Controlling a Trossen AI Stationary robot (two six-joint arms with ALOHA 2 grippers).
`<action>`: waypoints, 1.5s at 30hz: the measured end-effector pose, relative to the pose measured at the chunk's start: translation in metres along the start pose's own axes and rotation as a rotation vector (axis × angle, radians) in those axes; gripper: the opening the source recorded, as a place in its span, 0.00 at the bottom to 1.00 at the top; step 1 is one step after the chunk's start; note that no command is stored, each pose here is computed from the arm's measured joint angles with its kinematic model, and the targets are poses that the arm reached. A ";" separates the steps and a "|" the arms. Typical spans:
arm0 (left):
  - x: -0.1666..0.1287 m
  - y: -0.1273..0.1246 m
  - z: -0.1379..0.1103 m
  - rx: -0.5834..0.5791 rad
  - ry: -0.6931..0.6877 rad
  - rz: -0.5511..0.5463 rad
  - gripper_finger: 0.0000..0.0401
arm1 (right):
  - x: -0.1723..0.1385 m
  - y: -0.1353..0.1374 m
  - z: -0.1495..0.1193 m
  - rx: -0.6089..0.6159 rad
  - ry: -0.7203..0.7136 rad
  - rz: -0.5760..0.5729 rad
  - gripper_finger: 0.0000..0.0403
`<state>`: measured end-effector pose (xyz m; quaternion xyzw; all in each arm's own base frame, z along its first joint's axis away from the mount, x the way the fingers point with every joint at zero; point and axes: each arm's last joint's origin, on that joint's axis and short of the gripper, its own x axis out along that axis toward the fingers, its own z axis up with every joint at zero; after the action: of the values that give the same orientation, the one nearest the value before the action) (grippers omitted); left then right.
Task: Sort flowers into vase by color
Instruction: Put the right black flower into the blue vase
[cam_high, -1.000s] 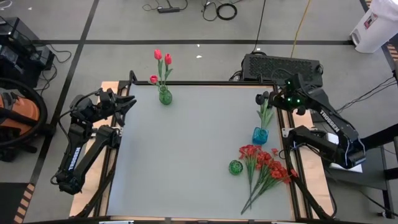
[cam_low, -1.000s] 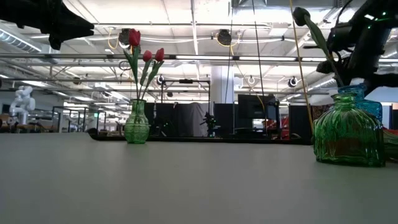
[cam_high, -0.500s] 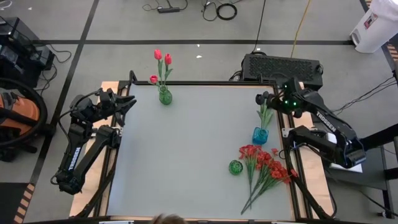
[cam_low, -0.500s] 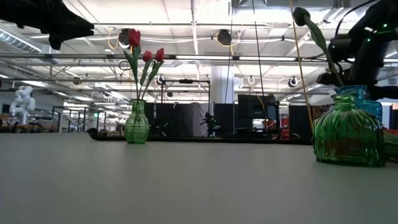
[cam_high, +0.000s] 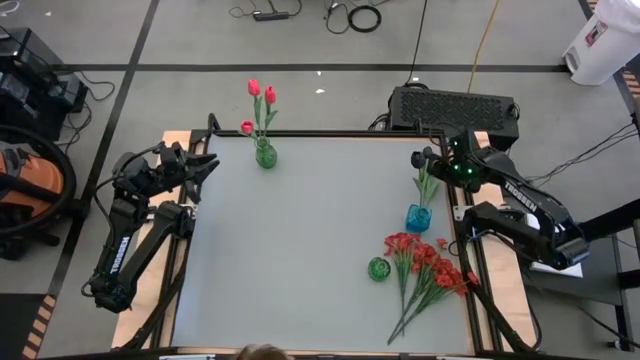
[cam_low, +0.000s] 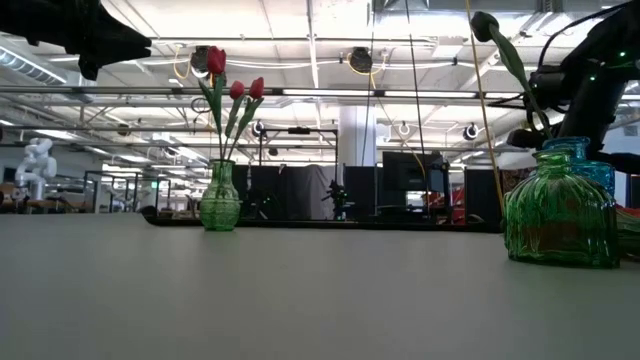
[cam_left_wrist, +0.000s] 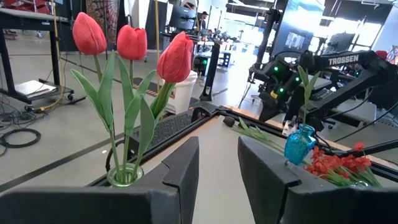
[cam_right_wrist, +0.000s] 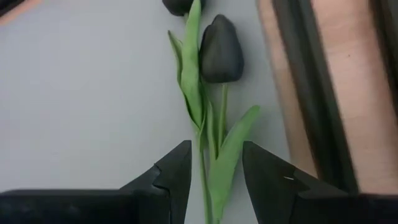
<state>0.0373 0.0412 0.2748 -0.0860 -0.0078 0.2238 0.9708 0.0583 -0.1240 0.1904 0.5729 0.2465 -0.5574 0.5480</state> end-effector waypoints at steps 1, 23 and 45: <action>0.000 0.000 0.000 0.000 0.000 0.000 0.30 | 0.002 0.000 -0.001 0.003 0.001 0.004 0.33; 0.000 0.000 0.000 0.000 0.000 0.000 0.30 | 0.024 -0.004 -0.011 0.062 -0.042 -0.054 0.33; 0.000 0.000 0.000 0.000 0.000 0.000 0.30 | 0.053 0.008 -0.004 0.044 -0.011 -0.083 0.32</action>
<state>0.0373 0.0412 0.2749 -0.0859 -0.0079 0.2239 0.9708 0.0803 -0.1405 0.1441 0.5710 0.2549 -0.5881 0.5129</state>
